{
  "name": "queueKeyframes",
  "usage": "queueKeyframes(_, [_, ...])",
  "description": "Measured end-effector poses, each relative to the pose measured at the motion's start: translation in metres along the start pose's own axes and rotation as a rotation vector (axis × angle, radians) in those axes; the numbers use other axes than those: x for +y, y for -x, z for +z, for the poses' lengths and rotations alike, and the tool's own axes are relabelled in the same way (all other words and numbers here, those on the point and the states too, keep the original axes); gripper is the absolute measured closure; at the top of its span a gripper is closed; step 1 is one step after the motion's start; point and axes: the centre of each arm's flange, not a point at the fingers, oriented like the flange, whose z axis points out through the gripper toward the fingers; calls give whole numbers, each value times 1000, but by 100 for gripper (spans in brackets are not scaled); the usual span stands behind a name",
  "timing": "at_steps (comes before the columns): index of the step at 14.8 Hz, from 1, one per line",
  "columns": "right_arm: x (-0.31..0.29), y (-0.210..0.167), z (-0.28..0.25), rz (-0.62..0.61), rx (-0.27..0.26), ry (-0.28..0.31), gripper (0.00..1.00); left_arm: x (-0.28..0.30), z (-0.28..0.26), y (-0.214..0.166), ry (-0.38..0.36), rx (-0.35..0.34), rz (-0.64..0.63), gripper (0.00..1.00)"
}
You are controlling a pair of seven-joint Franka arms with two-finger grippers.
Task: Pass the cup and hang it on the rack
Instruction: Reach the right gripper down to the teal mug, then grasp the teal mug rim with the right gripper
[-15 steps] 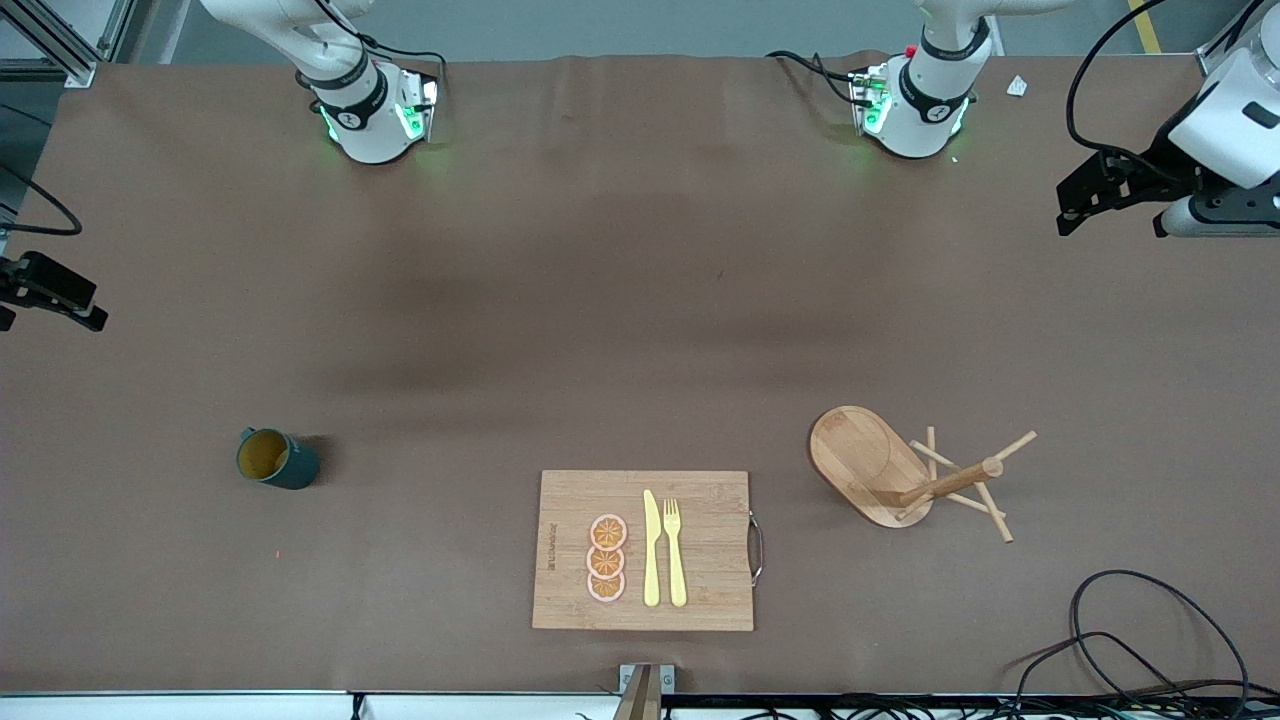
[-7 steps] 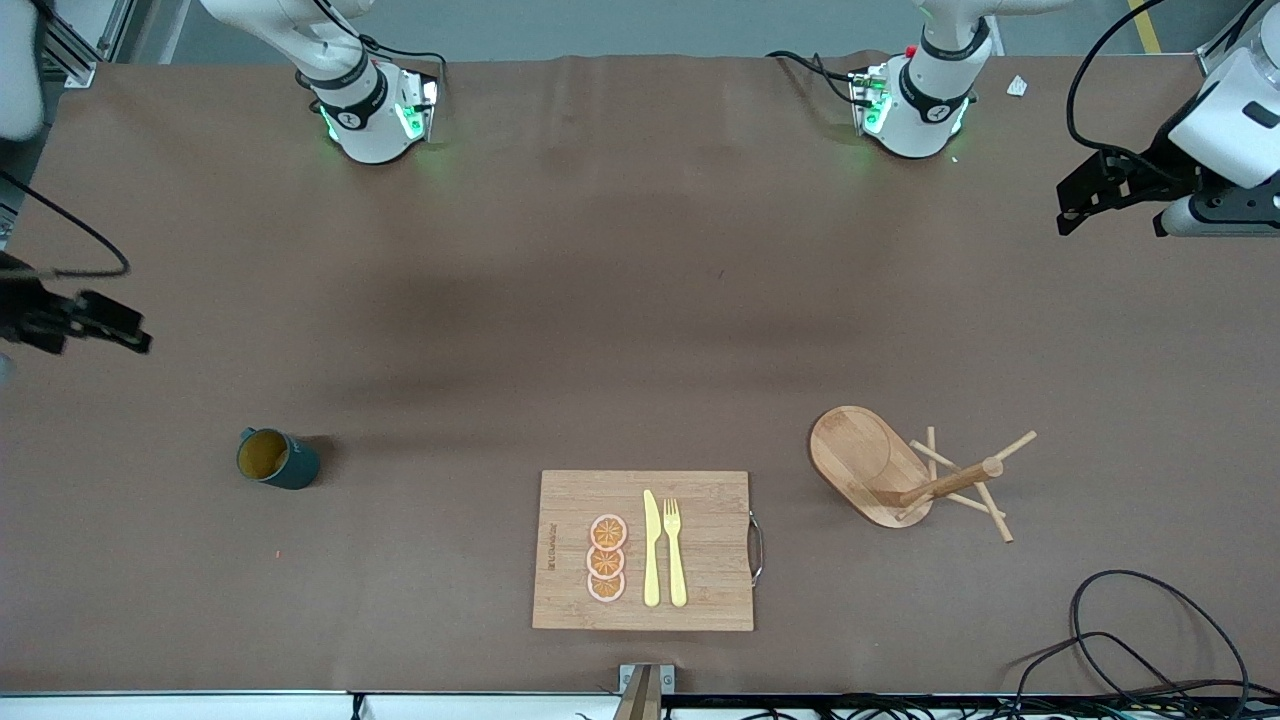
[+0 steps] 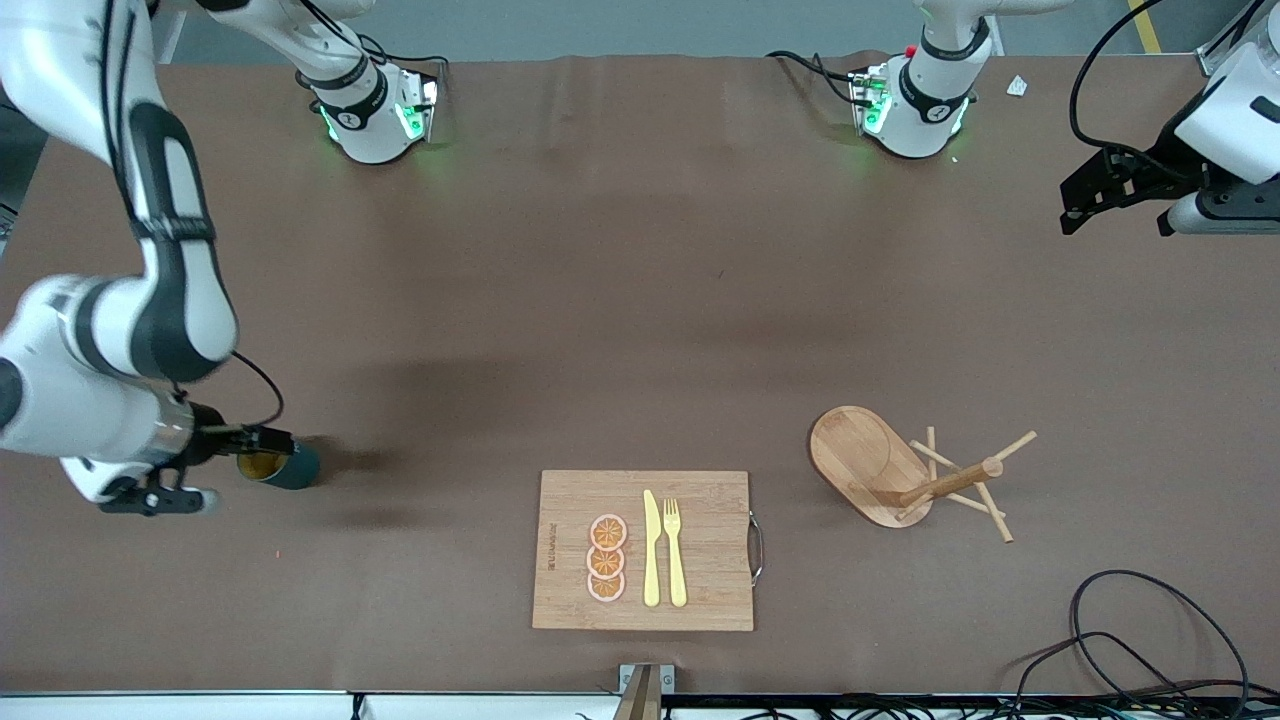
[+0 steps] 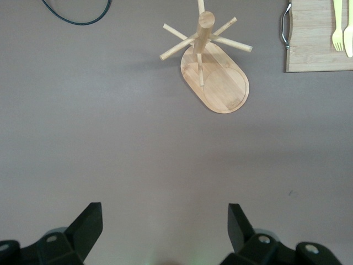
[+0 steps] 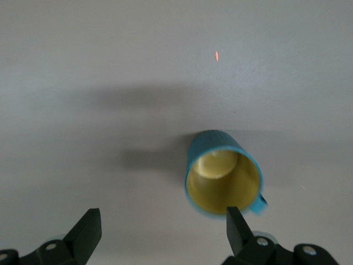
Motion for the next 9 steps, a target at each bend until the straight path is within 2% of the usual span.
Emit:
queueKeyframes(3, [9, -11, 48, 13, 5, 17, 0, 0, 0, 0, 0, -3, 1, 0])
queueKeyframes(4, [13, -12, 57, 18, 11, 21, 3, 0, 1, 0, 0, -5, 1, 0])
queueKeyframes(5, [18, -10, 65, 24, 7, 23, 16, 0, 1, 1, 0, -6, 1, 0])
queueKeyframes(9, [22, -7, 73, 29, -7, 23, 56, 0, 1, 1, -1, -7, 3, 0])
